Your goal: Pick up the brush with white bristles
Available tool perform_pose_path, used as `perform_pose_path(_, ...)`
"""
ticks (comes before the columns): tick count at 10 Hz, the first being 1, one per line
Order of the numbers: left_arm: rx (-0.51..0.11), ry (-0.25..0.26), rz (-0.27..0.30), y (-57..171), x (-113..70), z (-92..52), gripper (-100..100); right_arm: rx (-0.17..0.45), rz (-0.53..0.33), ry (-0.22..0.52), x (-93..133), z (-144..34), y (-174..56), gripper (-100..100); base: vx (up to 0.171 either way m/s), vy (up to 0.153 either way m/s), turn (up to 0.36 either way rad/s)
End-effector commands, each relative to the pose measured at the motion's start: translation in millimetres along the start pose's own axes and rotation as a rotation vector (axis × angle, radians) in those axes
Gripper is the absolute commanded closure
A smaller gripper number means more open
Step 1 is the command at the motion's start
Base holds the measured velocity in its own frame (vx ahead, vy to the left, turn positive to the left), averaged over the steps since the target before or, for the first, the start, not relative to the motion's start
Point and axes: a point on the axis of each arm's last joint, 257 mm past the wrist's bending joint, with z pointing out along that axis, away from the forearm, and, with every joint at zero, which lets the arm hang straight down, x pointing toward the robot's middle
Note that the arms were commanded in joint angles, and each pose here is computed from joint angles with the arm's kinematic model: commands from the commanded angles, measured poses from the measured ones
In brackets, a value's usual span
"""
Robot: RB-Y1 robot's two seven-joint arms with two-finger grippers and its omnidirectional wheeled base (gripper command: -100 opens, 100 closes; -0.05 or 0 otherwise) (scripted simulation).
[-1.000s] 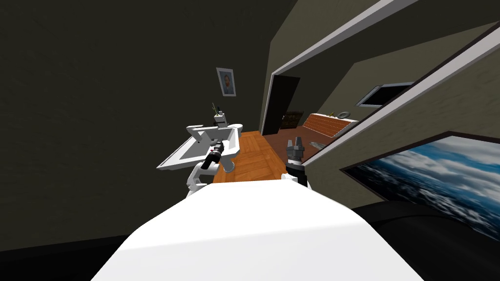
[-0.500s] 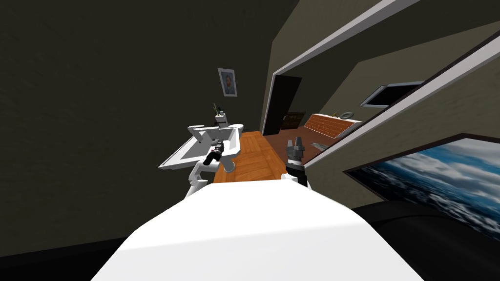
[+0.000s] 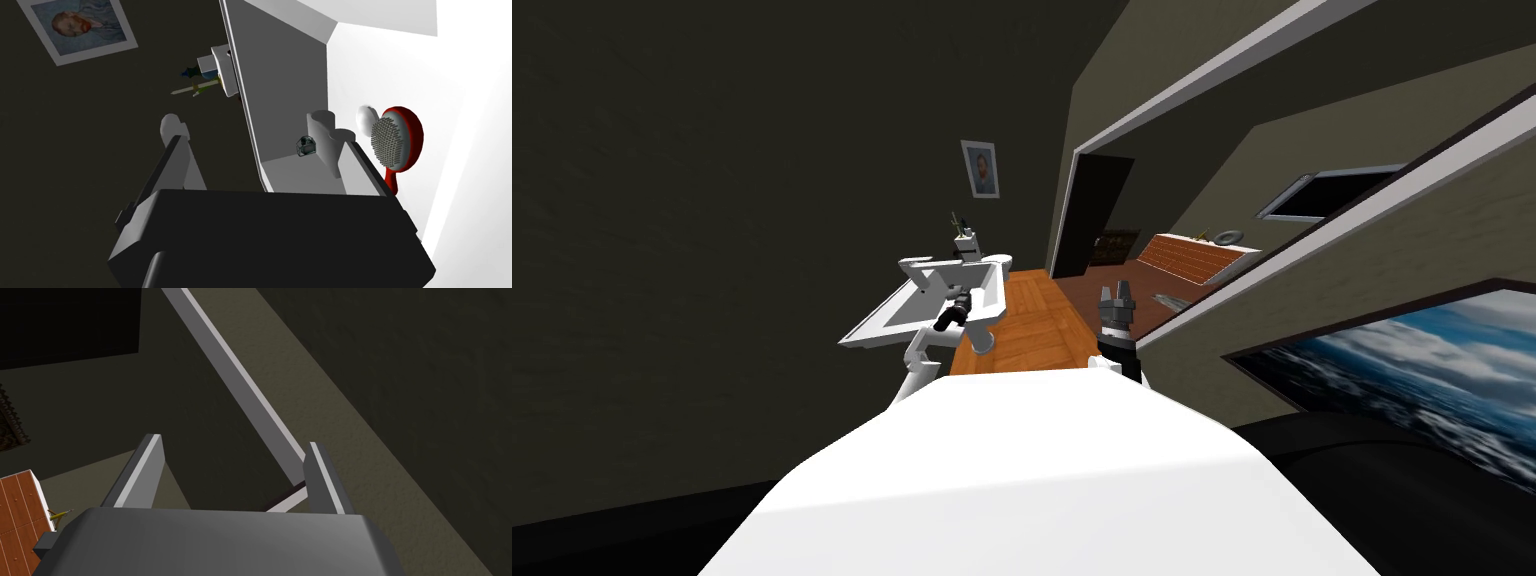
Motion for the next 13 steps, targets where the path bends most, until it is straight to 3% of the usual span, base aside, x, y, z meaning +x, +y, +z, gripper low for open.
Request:
perform_pose_path(1,-0.046,-0.007,0.002,9,-2.0,3.6,-100,0.0,0.0,0.0,0,0.0,0,0,0.042,0.009,0.022)
perform_pose_path(5,-0.14,-0.021,0.005,23,-2.0,18.1,-100,0.0,0.0,0.0,0,0.0,0,0,0.036,0.016,0.028)
perform_pose_path(13,-0.319,-0.052,0.007,56,-5.4,23.4,-100,0.0,0.0,0.0,0,0.0,0,0,0.034,0.018,0.018)
